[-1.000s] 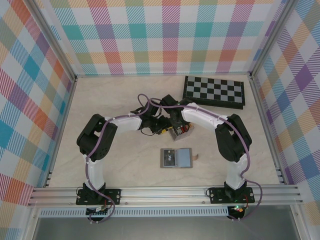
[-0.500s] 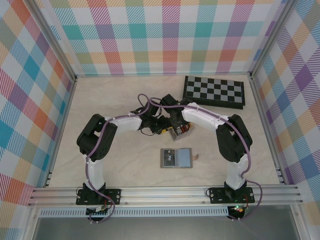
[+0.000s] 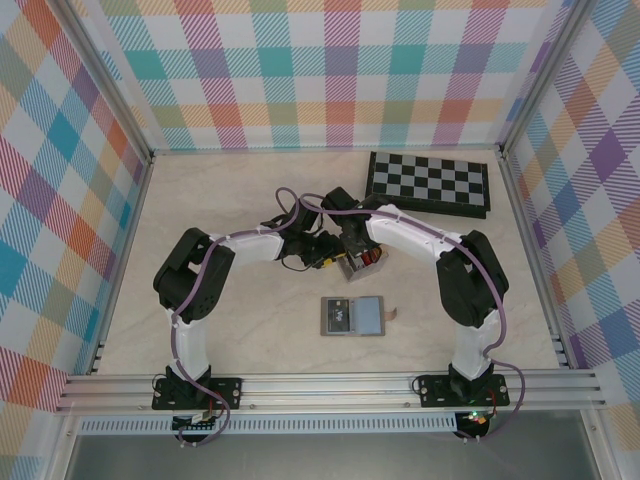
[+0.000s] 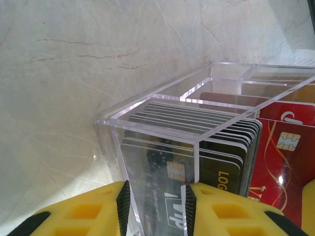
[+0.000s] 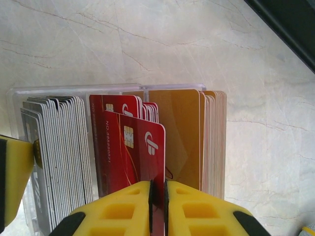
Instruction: Put the credit cards into the card holder
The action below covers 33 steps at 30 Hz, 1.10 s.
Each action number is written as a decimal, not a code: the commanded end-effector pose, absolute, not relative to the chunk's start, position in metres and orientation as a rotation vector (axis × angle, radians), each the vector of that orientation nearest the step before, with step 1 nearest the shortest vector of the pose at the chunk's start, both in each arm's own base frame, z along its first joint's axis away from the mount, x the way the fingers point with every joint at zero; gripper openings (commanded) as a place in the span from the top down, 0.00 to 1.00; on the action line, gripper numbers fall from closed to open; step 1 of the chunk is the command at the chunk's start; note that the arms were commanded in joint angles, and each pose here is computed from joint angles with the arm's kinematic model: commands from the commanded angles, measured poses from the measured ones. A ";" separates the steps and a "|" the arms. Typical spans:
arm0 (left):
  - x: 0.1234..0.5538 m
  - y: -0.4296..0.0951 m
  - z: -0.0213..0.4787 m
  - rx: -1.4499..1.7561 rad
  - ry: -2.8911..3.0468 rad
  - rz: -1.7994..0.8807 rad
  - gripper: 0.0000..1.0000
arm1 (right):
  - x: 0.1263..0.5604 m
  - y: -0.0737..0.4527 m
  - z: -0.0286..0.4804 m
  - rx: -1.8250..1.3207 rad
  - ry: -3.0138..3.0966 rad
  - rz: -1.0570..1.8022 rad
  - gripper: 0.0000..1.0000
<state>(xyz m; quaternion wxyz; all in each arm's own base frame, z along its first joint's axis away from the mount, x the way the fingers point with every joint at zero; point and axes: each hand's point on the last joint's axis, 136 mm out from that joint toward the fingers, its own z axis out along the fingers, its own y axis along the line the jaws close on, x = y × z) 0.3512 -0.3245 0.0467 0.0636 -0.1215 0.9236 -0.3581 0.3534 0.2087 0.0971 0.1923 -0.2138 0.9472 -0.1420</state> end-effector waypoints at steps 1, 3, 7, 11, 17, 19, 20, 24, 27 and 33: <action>0.324 -0.293 -0.003 -0.474 2.966 -0.828 0.65 | 0.355 0.197 0.110 -0.572 2.644 -0.460 0.86; 0.324 -0.293 -0.003 -0.471 2.969 -0.824 0.65 | 0.355 0.197 0.112 -0.565 2.642 -0.455 0.88; 0.325 -0.292 0.000 -0.460 2.963 -0.823 0.65 | 0.352 0.202 0.129 -0.537 2.637 -0.377 0.91; 0.328 -0.291 0.007 -0.428 2.943 -0.810 0.65 | 0.342 0.214 0.143 -0.502 2.658 -0.197 0.93; 0.326 -0.286 0.015 -0.396 2.952 -0.772 0.64 | 0.331 0.223 0.151 -0.431 2.692 0.004 0.95; 0.327 -0.288 0.021 -0.377 2.935 -0.788 0.63 | 0.330 0.224 0.155 -0.391 2.702 0.073 0.96; 0.329 -0.289 0.025 -0.366 2.923 -0.801 0.63 | 0.329 0.225 0.157 -0.372 2.705 0.114 0.96; 0.336 -0.298 0.053 -0.293 2.856 -0.885 0.57 | 0.323 0.224 0.175 -0.246 2.685 0.333 0.97; 0.340 -0.298 0.079 -0.254 2.797 -0.916 0.48 | 0.318 0.218 0.189 -0.116 2.644 0.564 0.97; 0.329 -0.309 0.140 -0.151 2.651 -1.134 0.34 | 0.302 0.207 0.208 0.069 2.555 0.964 0.96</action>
